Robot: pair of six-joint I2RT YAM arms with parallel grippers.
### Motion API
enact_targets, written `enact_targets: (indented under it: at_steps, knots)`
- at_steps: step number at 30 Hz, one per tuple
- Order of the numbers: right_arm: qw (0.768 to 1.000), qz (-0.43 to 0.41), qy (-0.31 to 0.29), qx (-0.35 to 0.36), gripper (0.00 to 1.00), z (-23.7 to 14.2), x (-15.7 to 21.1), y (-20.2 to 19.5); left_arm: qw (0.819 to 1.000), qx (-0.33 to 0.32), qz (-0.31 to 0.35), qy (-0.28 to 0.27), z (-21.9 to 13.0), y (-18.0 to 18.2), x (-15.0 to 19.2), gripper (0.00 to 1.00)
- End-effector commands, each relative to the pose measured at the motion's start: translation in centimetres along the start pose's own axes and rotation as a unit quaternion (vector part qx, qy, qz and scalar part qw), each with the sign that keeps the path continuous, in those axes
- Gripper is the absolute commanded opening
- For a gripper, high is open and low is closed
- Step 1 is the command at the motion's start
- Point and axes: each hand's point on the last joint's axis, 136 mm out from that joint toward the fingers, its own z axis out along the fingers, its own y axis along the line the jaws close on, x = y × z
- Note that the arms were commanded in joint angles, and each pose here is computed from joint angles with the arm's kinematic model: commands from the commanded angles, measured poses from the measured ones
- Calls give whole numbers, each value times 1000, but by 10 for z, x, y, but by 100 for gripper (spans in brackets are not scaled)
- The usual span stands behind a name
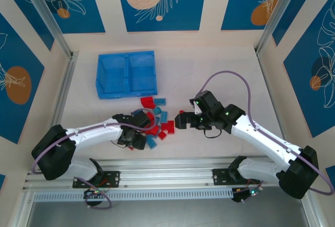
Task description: Sort the legos into containers by color
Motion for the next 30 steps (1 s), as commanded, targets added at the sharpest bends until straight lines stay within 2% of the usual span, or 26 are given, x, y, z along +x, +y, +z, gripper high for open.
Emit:
enact_targets:
  at_steps: [1,5,10,13,15,17,20,26,30]
  knots:
    - [1000,7,2,-23,99,-7,6,7,1000,-9,11,-23,-1,1,-8,57]
    - [997,-21,23,-69,99,-9,15,27,1000,0,1,-25,2,-1,-6,42]
    - [992,-49,34,-107,99,-9,17,53,999,11,-16,-44,-3,1,-6,33]
    - [992,-54,30,-110,99,-8,14,60,998,10,-23,-54,-8,6,-6,34]
    - [992,-56,26,-107,99,-8,11,63,998,10,-30,-51,-7,9,-4,44]
    - [993,-56,24,-103,99,-7,10,63,998,11,-38,-45,-3,11,-2,48]
    - [994,-54,24,-96,99,-6,9,61,998,22,-46,-40,2,8,0,49]
    - [995,-45,23,-88,99,-7,8,59,999,16,-40,-29,11,8,2,43]
    - [994,-47,16,-94,99,-13,6,63,998,20,-43,-36,7,6,-3,32]
